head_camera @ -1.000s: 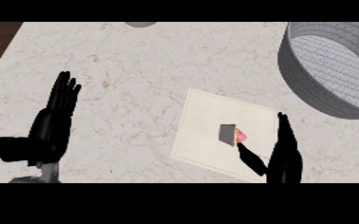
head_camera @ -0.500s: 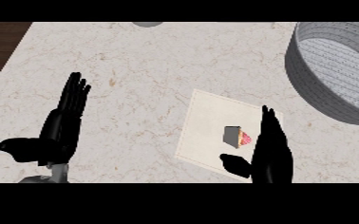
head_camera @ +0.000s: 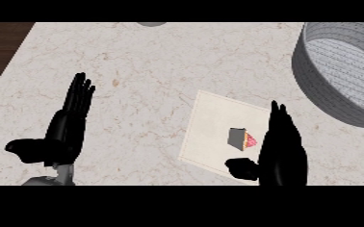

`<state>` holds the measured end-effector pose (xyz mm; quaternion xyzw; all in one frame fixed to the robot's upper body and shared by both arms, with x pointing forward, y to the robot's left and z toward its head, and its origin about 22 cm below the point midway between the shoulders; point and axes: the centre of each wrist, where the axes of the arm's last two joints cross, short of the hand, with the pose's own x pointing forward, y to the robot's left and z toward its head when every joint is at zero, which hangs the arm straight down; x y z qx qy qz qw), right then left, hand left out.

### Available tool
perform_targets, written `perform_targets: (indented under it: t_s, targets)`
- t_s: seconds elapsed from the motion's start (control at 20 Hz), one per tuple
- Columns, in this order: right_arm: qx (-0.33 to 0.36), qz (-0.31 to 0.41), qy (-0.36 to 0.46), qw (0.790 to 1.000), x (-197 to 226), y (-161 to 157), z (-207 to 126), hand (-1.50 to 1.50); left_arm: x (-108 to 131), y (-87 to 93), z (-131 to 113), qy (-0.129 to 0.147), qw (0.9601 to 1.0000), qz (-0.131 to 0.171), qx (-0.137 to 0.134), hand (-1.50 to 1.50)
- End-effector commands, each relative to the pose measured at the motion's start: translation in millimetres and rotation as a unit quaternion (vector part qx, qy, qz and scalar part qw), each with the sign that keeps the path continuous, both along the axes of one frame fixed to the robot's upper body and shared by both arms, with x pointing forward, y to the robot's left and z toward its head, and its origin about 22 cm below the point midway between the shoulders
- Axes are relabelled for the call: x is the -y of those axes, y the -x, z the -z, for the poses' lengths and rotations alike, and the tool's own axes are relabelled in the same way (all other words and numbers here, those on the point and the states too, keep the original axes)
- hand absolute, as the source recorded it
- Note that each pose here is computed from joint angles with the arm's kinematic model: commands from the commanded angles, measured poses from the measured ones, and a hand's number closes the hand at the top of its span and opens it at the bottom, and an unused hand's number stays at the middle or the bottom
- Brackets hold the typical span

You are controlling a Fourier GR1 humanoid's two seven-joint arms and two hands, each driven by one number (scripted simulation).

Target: Pick the cupcake from the placemat and place it in the basket

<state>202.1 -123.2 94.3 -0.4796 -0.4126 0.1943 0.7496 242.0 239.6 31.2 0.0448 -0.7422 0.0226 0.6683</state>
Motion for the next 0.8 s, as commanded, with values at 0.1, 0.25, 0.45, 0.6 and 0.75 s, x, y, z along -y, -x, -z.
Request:
perform_targets:
  t_s: [0.1,0.25,0.45,0.6,0.75]
  targets:
    - [-0.072,0.072,0.008,0.995,-3,1,-20,-1.5,13,-2.4,-2,0.002,1.0,-0.003,0.002,0.0]
    - [-0.077,0.069,0.009,0.995,-9,-2,-10,-1.5,13,3.5,1,0.006,0.9998,0.012,-0.013,0.0]
    - [-0.066,0.063,0.006,0.996,-18,-8,-4,-1.5,-1,-0.8,-5,-0.005,1.0,0.005,0.003,0.0]
    - [-0.07,0.068,0.009,0.995,-15,-16,-6,-1.5,10,2.1,-7,-0.002,1.0,0.002,0.0,0.0]
    - [-0.071,0.07,0.019,0.995,-18,-3,2,-1.5,7,1.1,1,0.008,0.9999,0.004,-0.005,0.0]
